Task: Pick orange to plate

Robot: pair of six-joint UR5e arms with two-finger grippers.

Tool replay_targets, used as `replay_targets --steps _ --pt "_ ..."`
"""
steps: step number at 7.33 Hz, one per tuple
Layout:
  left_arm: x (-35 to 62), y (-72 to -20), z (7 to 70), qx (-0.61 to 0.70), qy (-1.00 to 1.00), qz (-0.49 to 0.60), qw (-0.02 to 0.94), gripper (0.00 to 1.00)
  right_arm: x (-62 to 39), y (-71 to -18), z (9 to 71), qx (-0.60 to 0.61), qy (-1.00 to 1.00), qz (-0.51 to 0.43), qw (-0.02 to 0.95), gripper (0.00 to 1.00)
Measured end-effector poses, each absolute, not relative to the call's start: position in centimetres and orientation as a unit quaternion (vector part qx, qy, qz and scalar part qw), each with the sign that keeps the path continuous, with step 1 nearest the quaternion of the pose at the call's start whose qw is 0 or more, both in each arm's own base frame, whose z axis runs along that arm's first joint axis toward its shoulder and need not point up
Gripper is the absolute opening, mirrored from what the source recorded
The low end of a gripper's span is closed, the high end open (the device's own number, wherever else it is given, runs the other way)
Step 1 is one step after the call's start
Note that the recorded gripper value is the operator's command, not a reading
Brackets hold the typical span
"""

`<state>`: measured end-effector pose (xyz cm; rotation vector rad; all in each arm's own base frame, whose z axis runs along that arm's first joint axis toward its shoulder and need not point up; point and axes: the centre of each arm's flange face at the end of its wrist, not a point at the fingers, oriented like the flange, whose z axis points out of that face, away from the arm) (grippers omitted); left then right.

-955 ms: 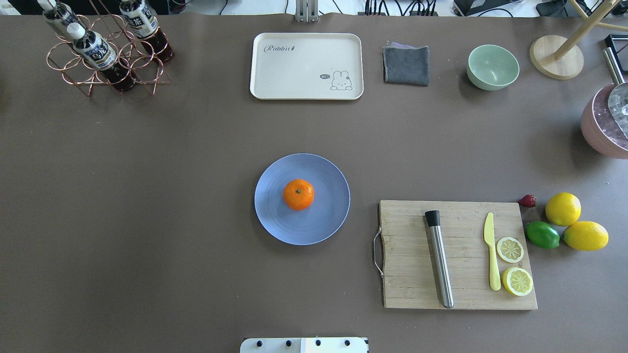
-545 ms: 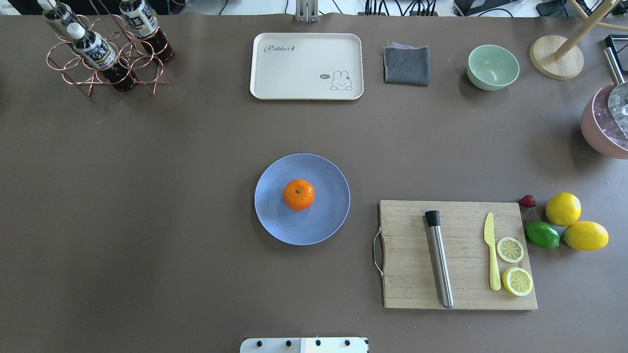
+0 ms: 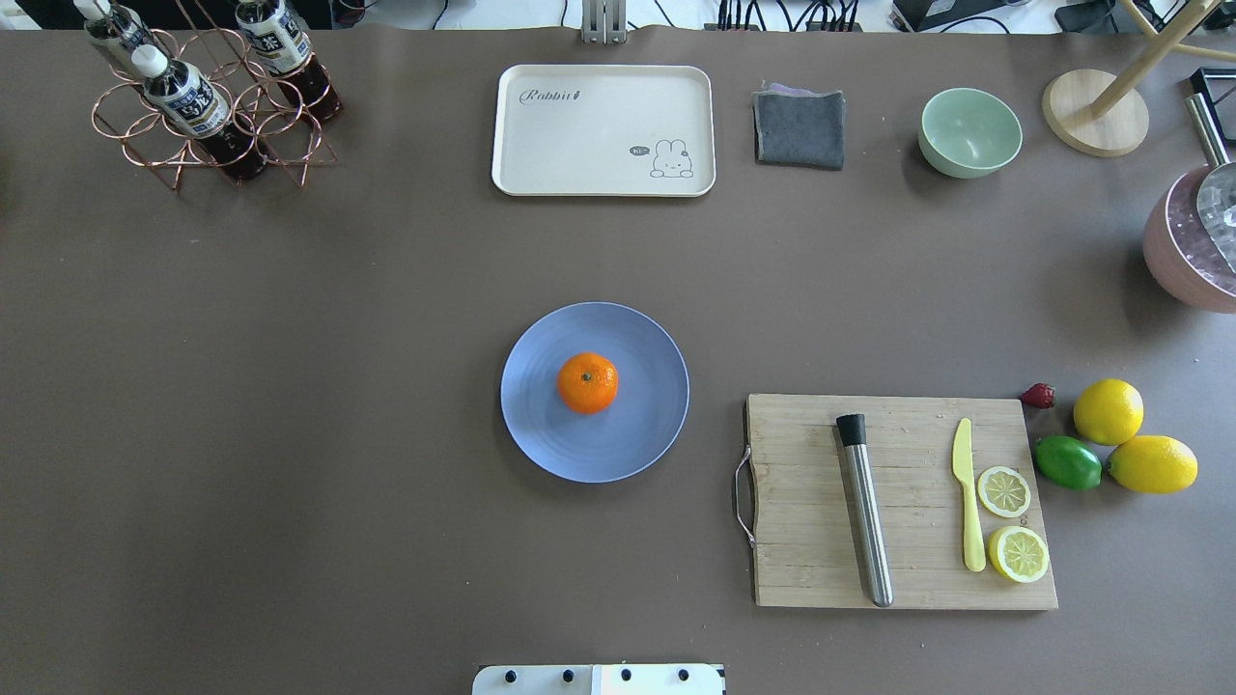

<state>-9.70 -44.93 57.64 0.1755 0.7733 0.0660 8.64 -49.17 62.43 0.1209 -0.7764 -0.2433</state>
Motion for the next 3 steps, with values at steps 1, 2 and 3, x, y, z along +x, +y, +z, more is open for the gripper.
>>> replay_targets --steps 1,2,3 --pt "-9.7 -44.93 57.65 0.085 0.377 0.032 0.922 0.97 8.63 -49.1 62.44 0.059 -0.378 -0.118 0.917 1.0" --pt "-9.7 -44.93 57.65 0.085 0.377 0.032 0.922 0.97 8.62 -48.99 62.48 0.058 -0.378 -0.118 0.916 1.0" --pt "-9.7 -44.92 57.59 0.086 0.376 0.032 0.922 0.98 8.62 -48.91 62.52 0.058 -0.378 -0.117 0.916 1.0"
